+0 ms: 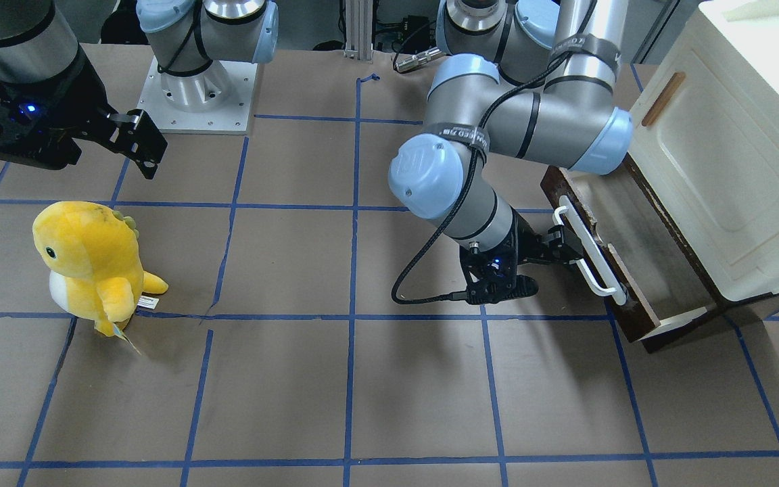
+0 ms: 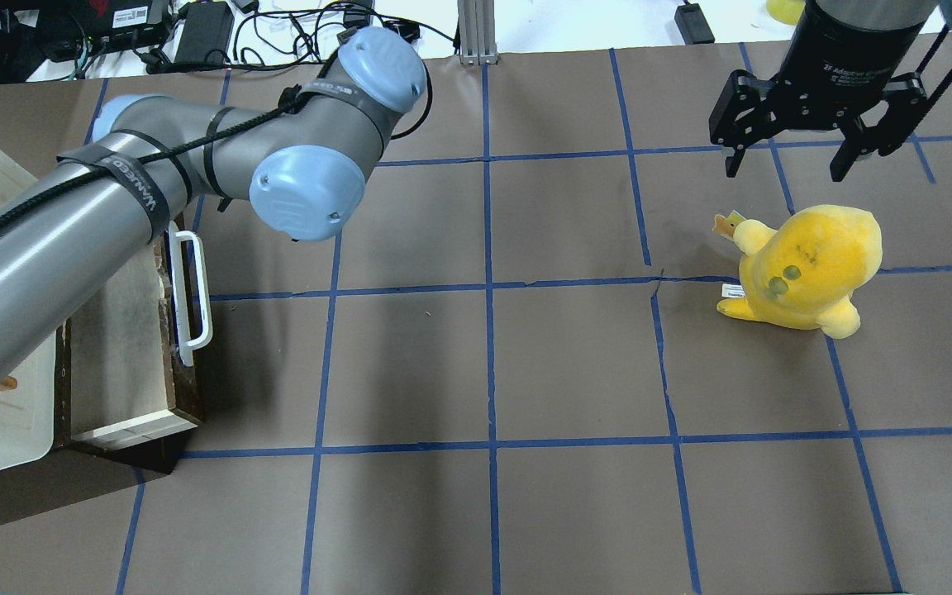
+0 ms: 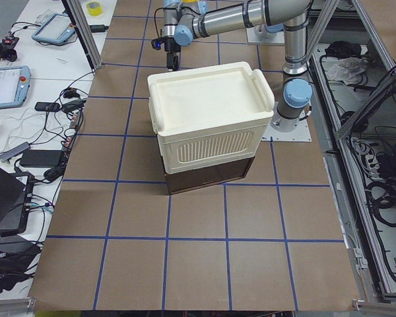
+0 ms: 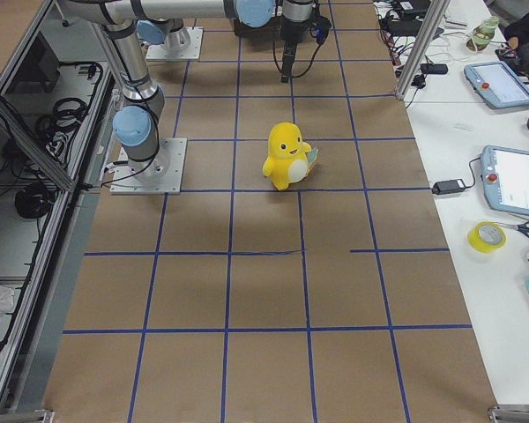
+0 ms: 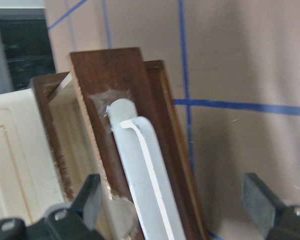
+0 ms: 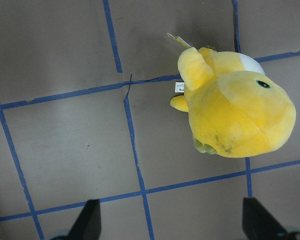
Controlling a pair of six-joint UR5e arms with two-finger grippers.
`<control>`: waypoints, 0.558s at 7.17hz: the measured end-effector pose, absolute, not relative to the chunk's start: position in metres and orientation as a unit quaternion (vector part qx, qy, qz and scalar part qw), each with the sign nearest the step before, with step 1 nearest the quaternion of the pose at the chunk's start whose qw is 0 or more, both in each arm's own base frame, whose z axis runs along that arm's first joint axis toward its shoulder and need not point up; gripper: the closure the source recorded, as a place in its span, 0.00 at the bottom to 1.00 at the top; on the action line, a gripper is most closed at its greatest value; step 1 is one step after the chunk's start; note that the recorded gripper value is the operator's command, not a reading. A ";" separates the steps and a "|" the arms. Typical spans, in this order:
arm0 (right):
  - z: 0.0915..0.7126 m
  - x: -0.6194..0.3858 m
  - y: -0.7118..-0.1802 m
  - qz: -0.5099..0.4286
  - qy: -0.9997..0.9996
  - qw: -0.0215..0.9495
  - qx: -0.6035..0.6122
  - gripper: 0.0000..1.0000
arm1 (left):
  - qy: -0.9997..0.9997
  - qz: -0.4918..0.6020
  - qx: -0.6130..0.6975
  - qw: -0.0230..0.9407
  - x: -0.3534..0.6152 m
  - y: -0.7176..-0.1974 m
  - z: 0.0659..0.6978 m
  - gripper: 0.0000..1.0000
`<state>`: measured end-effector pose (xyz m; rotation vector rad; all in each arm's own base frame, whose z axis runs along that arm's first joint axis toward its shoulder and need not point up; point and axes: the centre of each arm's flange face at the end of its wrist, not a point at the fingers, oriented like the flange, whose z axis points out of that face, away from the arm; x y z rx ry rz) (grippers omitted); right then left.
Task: Pull drawer sideways
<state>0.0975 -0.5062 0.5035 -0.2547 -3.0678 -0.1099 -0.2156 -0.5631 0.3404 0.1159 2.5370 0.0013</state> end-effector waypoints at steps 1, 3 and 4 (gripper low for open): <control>0.504 0.098 -0.506 -0.036 -0.995 0.031 -0.083 0.00 | 0.974 -0.021 0.042 0.221 -0.215 -0.563 0.380 0.00; 0.504 0.097 -0.506 -0.036 -0.995 0.031 -0.083 0.00 | 0.995 -0.049 0.015 0.086 -0.166 -0.558 0.445 0.00; 0.504 0.097 -0.506 -0.036 -0.995 0.031 -0.083 0.00 | 0.997 -0.058 0.002 0.042 -0.141 -0.549 0.469 0.00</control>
